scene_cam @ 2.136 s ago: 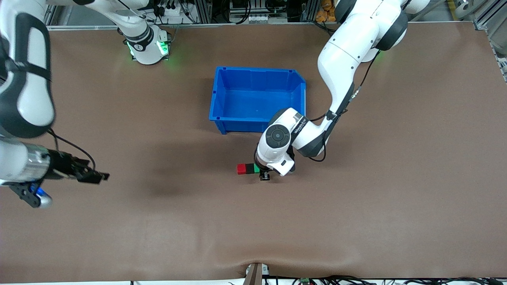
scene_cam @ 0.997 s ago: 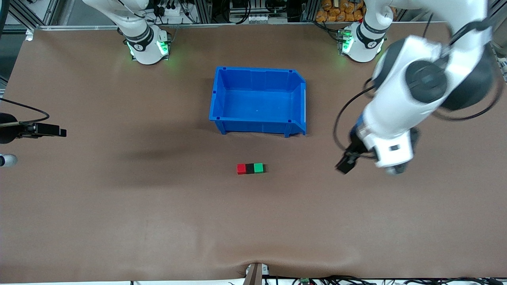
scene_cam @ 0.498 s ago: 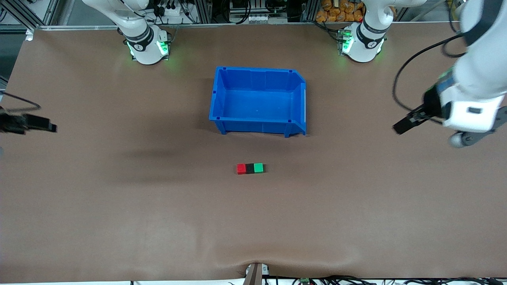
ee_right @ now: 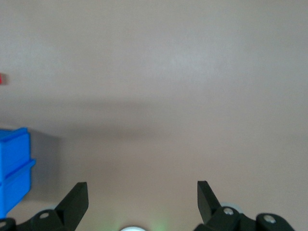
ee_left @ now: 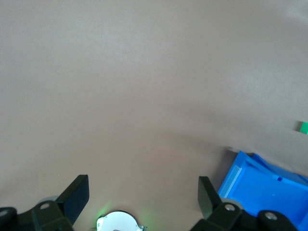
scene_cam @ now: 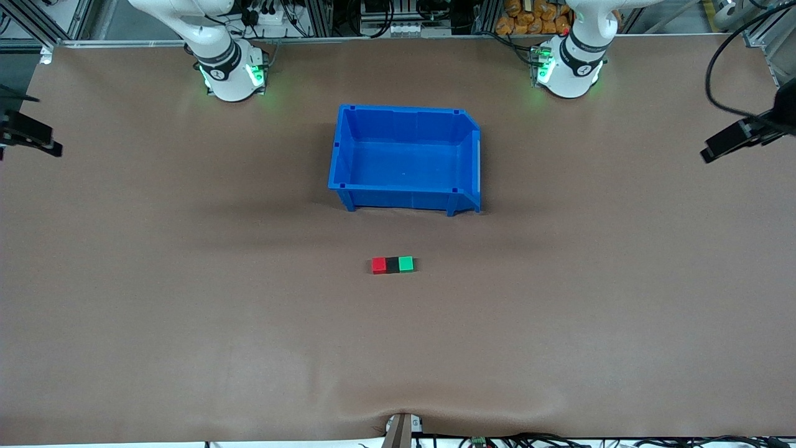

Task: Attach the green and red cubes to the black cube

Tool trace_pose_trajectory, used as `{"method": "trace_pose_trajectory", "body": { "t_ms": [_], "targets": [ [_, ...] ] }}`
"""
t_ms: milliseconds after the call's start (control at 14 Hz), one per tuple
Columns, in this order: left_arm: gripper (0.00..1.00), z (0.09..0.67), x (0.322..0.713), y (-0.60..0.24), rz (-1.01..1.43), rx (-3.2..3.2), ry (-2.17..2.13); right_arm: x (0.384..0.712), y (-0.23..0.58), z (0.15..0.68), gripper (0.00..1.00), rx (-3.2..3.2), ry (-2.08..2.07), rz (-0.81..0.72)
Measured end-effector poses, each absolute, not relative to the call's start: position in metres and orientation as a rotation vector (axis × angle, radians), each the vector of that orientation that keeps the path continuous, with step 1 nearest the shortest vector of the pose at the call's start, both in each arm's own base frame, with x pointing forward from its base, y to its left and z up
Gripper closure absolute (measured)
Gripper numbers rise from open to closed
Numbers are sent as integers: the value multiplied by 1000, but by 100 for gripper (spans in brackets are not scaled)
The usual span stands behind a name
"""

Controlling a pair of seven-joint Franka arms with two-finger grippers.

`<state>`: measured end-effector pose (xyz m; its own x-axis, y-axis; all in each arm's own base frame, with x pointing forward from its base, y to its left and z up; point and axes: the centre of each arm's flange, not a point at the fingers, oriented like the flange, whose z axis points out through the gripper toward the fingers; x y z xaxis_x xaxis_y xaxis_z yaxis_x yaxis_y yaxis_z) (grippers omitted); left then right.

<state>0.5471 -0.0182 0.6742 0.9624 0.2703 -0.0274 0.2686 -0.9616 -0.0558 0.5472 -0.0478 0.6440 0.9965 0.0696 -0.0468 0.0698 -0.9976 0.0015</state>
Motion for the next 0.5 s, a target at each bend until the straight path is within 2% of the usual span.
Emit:
{"method": "trace_pose_trajectory", "body": {
  "t_ms": [214, 498],
  "targets": [
    [0, 674, 539, -18, 57, -3062, -413, 518, -48, 635, 0, 3135, 107, -49],
    [0, 668, 539, -19, 73, -3060, -402, 511, -48, 646, 0, 3133, 106, -13]
  ]
}}
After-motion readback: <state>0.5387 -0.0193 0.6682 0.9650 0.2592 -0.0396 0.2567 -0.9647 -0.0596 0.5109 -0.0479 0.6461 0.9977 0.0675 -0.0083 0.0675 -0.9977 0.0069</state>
